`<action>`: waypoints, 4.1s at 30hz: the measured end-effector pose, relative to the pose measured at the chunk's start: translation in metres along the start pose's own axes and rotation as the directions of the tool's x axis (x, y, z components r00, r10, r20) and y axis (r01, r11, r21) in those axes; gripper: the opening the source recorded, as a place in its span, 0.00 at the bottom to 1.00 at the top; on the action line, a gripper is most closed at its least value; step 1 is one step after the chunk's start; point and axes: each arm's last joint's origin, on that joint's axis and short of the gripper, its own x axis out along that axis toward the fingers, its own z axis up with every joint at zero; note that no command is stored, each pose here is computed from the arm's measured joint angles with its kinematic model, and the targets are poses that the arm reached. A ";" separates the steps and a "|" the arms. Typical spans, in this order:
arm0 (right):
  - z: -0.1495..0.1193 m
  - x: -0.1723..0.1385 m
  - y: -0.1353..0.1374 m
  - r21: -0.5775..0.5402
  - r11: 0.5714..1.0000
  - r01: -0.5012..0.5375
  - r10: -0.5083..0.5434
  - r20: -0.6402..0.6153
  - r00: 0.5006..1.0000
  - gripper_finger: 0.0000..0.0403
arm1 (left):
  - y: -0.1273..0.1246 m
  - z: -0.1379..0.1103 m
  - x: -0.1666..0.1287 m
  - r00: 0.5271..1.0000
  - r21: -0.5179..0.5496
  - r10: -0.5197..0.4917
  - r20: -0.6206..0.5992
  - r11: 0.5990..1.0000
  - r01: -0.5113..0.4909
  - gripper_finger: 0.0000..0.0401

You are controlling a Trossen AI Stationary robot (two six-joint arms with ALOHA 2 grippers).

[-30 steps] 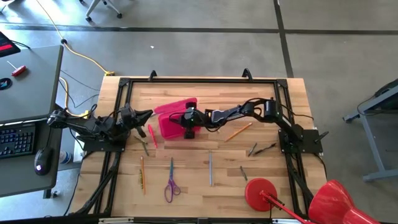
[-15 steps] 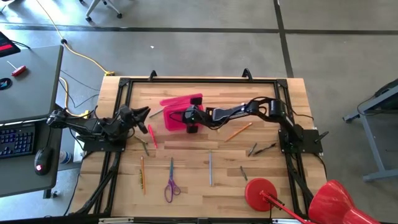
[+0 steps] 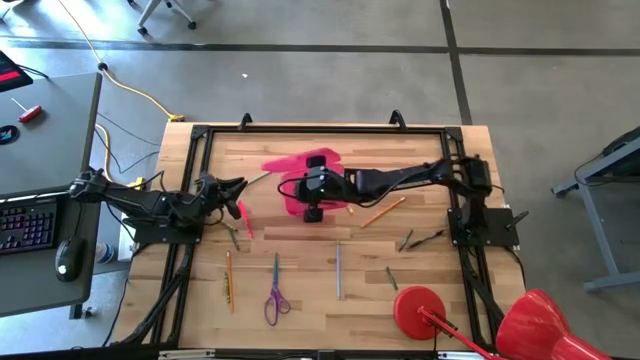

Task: Pick & place school supplies into a supply box
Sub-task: Put the top blue pencil into the supply box

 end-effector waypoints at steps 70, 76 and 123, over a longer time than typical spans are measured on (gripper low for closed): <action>-0.073 0.019 -0.005 0.044 0.975 -0.218 0.206 0.185 0.961 0.12 | -0.023 0.043 -0.001 0.986 0.043 -0.119 0.119 0.992 0.115 0.26; -0.066 0.014 0.015 0.015 0.976 -0.216 0.210 0.185 0.960 0.12 | -0.024 0.089 -0.014 0.996 0.179 -0.089 0.021 0.980 0.084 0.26; -0.065 0.011 0.031 0.069 0.971 -0.228 0.217 0.139 0.966 0.13 | 0.052 0.024 0.107 0.433 0.212 0.259 -0.864 0.965 -0.155 0.26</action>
